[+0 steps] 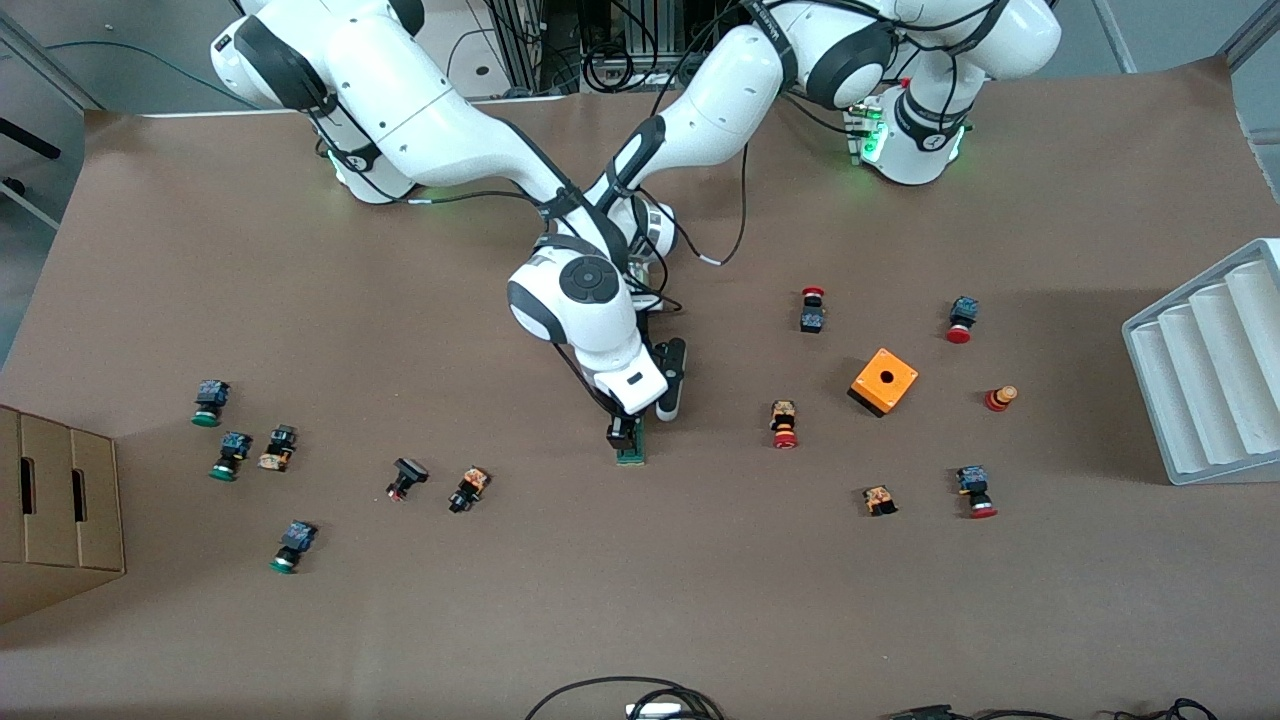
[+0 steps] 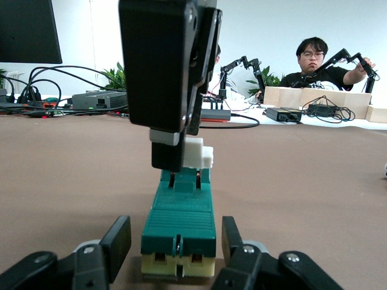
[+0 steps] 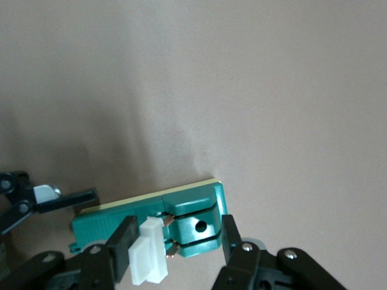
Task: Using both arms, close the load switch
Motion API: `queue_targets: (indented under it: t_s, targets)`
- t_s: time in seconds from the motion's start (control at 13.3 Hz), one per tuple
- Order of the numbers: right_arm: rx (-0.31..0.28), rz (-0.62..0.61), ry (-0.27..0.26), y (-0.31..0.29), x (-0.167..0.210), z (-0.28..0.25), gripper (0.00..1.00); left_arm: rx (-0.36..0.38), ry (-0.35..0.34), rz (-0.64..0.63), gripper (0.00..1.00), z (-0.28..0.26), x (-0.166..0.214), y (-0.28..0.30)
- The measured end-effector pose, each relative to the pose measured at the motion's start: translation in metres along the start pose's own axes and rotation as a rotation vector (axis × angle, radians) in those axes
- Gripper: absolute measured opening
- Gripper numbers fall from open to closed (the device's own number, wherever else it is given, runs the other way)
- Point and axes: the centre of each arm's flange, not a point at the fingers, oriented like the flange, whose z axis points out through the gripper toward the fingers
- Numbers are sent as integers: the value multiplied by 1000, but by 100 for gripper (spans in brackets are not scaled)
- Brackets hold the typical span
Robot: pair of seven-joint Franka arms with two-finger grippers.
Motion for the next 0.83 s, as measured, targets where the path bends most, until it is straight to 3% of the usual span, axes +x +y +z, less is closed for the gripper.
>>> queue_targets:
  t_s: [0.83]
  targets:
    - [-6,-21,-1,9,-5,-1,62,0,0,0,69,0,0,0]
